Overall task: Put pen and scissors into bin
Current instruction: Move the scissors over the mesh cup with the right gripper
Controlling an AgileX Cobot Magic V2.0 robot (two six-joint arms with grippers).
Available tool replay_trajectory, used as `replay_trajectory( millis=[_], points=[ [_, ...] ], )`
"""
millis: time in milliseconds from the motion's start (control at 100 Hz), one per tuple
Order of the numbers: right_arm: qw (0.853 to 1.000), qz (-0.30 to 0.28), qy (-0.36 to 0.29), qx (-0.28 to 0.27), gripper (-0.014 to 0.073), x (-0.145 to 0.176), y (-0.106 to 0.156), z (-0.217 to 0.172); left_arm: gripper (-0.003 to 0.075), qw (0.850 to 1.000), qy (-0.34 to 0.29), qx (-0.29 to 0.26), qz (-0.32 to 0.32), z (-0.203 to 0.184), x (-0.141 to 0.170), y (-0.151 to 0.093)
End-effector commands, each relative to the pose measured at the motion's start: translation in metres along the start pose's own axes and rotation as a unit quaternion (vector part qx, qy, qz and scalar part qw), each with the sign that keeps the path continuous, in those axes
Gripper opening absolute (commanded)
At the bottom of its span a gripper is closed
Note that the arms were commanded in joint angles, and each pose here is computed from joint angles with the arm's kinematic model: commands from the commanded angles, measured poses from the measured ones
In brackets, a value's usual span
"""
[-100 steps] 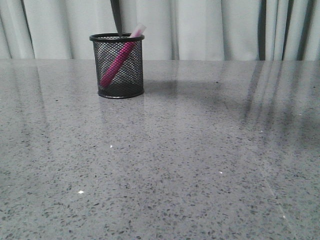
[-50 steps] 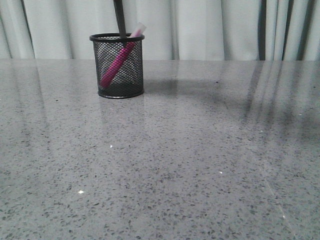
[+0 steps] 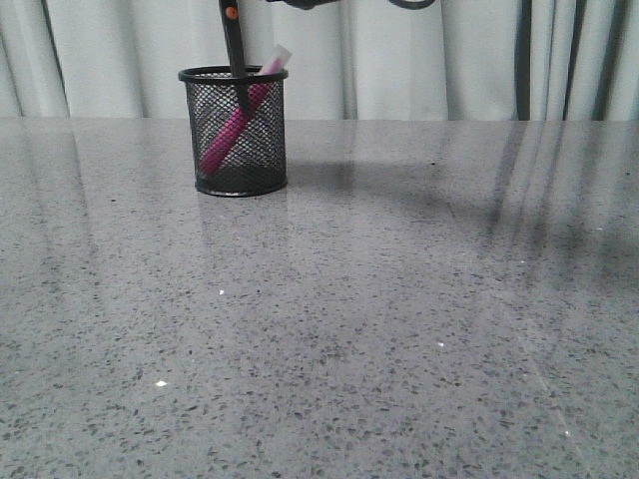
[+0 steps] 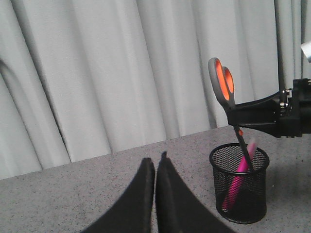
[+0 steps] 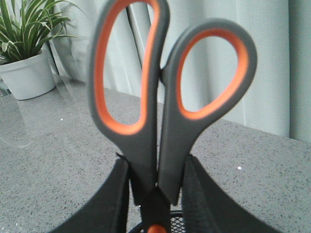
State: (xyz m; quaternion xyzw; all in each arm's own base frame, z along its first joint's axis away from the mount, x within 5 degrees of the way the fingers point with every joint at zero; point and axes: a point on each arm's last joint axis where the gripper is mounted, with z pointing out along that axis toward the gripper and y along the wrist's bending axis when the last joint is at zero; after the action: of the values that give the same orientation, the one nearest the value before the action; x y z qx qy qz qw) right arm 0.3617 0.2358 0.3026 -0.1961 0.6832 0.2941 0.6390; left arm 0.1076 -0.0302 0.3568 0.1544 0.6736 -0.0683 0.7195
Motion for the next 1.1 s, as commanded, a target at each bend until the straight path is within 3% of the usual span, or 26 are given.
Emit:
replay_trajectory(
  millis=[0,280,510,770,1090],
  points=[
    [0.997,-0.011,-0.077,-0.026,-0.0068,-0.035,0.008,-0.008,-0.0022,1.000,-0.018,-0.010,-0.011,-0.001,-0.010,0.002],
    [0.997,-0.010,-0.073,-0.026,-0.0068,-0.030,0.007,-0.006,-0.0022,1.000,-0.018,-0.010,-0.010,-0.001,-0.010,0.002],
    [0.993,-0.011,-0.107,-0.049,-0.0068,-0.033,0.010,-0.007,-0.0022,1.000,-0.018,-0.010,-0.010,-0.001,-0.010,0.002],
    [0.989,-0.044,-0.129,-0.056,-0.0068,-0.007,0.009,-0.019,-0.0022,1.000,-0.018,-0.010,-0.010,-0.001,-0.010,0.002],
    [0.986,-0.010,-0.160,-0.043,-0.0068,0.016,-0.003,-0.029,-0.0022,1.000,-0.018,-0.009,-0.010,-0.001,-0.010,0.002]
  ],
)
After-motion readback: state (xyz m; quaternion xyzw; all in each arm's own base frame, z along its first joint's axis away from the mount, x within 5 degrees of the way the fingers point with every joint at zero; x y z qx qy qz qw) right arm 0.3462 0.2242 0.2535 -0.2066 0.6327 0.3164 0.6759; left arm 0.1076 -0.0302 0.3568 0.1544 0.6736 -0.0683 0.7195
